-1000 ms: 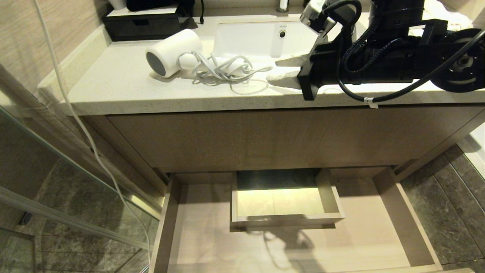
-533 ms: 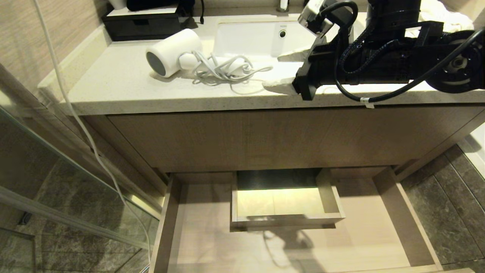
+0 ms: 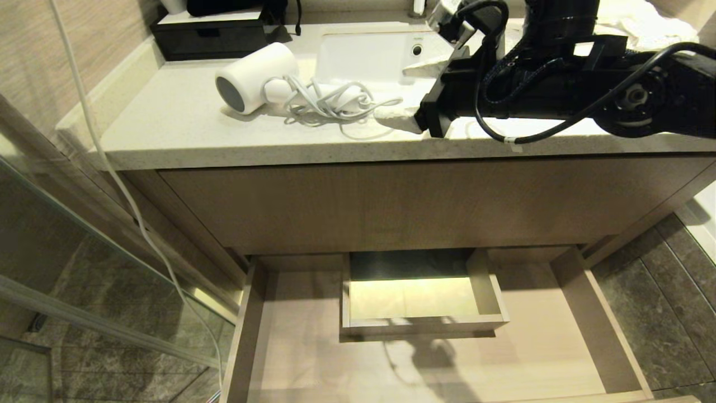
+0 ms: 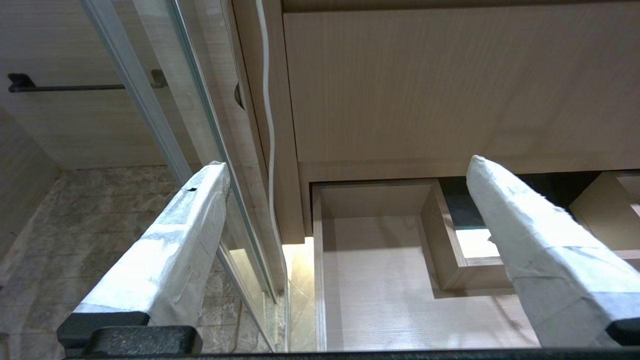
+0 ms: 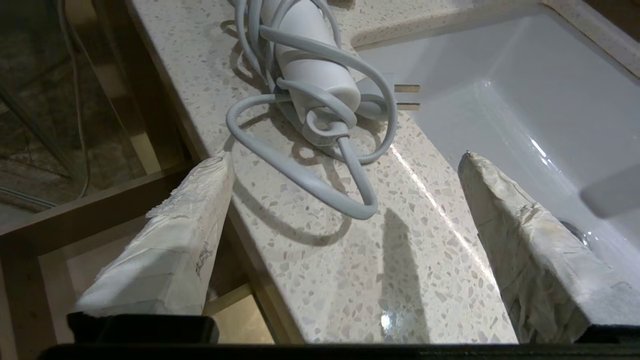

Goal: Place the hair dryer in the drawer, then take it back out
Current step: Pick up the hairdryer

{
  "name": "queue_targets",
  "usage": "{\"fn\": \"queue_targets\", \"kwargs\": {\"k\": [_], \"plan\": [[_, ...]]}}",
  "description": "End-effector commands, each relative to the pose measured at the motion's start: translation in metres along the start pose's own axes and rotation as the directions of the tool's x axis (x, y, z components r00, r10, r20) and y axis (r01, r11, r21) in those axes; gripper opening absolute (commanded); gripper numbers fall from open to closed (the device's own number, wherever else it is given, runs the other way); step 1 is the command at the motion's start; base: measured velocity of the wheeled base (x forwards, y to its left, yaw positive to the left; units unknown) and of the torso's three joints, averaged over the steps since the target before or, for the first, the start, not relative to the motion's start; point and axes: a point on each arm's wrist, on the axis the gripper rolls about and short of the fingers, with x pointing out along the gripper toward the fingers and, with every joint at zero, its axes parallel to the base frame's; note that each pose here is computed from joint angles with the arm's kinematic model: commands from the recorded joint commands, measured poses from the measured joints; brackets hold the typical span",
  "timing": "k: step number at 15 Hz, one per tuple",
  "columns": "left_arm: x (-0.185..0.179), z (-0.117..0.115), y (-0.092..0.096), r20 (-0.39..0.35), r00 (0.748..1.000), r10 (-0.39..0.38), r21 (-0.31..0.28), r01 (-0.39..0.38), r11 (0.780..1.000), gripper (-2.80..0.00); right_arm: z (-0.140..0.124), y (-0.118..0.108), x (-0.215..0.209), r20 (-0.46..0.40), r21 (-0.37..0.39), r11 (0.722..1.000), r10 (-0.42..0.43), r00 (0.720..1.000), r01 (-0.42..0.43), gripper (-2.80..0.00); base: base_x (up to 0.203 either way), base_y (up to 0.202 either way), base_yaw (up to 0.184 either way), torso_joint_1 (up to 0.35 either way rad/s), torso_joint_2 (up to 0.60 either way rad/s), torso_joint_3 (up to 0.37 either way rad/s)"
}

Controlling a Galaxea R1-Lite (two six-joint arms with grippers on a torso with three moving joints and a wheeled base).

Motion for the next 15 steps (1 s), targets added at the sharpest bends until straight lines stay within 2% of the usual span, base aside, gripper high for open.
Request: {"fn": "queue_targets", "kwargs": {"k": [1, 9, 10, 11, 15], "plan": [[0.0011, -0.0114, 0.0000, -0.038, 0.999, 0.000, 0.000, 0.000, 1.000, 0.00, -0.0136, 0.0029, 0.0128, -0.012, 0.004, 1.000, 0.012, 1.000, -0.012, 0.00, 0.000, 0.000, 0.000, 0.000, 0.00, 0.000], [0.0011, -0.0114, 0.0000, -0.038, 0.999, 0.000, 0.000, 0.000, 1.000, 0.00, -0.0201, 0.0038, 0.0199, -0.004, 0.005, 1.000, 0.012, 1.000, -0.012, 0.00, 0.000, 0.000, 0.000, 0.000, 0.00, 0.000], [0.0011, -0.0114, 0.0000, -0.038, 0.999, 0.000, 0.000, 0.000, 1.000, 0.00, -0.0194, 0.0026, 0.0199, 0.008, -0.002, 1.000, 0.006, 1.000, -0.006, -0.31, 0.000, 0.000, 0.000, 0.000, 0.00, 0.000], [0.0011, -0.0114, 0.0000, -0.038, 0.999, 0.000, 0.000, 0.000, 1.000, 0.00, -0.0190, 0.0022, 0.0202, 0.014, -0.004, 1.000, 0.001, 1.000, 0.000, -2.80, 0.000, 0.000, 0.000, 0.000, 0.00, 0.000], [0.0011, -0.0114, 0.0000, -0.038, 0.999, 0.000, 0.000, 0.000, 1.000, 0.00, -0.0206, 0.0026, 0.0211, 0.010, -0.001, 1.000, 0.001, 1.000, -0.001, -2.80, 0.000, 0.000, 0.000, 0.000, 0.00, 0.000]]}}
